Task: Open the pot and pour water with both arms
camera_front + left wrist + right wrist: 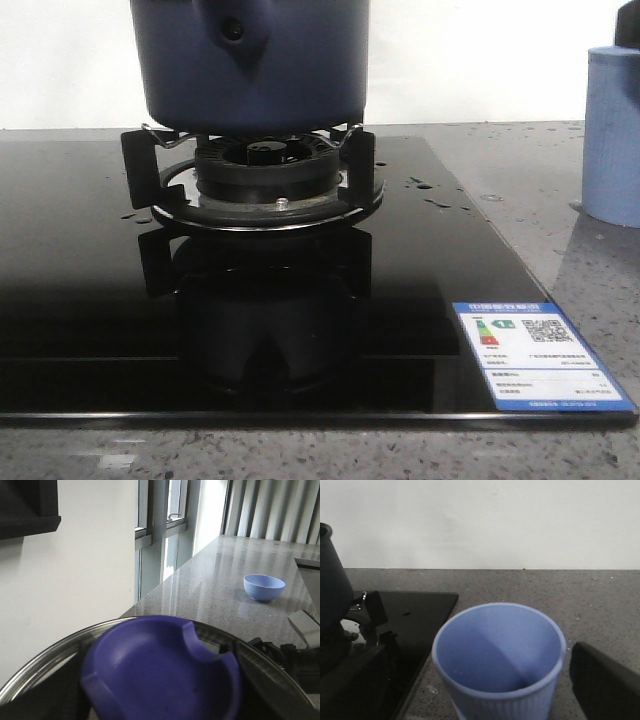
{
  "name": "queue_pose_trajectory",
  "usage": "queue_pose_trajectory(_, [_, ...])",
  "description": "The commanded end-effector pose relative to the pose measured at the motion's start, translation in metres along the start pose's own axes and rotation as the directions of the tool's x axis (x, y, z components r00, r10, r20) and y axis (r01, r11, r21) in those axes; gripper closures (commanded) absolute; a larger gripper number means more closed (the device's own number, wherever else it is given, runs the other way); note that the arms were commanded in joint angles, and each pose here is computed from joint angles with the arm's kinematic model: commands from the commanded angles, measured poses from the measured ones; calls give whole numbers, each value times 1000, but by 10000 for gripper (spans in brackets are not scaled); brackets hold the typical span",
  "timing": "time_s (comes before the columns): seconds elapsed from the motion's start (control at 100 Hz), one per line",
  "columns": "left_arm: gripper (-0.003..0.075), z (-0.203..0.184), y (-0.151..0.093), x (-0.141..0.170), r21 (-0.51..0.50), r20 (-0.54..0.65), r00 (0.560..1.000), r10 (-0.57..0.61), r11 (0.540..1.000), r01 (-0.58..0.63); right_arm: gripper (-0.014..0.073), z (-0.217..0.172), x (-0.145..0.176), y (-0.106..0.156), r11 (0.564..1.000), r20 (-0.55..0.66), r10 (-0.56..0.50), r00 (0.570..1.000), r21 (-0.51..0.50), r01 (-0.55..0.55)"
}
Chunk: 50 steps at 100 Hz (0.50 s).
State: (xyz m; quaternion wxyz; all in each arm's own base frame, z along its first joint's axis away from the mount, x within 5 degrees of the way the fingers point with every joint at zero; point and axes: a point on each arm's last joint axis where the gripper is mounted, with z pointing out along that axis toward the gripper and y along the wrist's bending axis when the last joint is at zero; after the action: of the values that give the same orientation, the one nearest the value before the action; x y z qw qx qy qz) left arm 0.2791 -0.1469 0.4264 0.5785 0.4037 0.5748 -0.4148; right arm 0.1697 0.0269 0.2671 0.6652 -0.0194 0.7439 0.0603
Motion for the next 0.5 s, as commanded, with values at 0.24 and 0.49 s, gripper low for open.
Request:
queue_pose_trajectory(0.24, [426, 2, -2, -11, 1, 22, 999, 29, 1000, -29, -51, -47, -31, 1, 999, 133, 5, 991, -47, 2])
queue_pose_trajectory(0.49, [426, 11, 17, 7, -54, -15, 1000, 21, 998, -22, 225, -74, -40, 2, 998, 206, 13, 979, -70, 1])
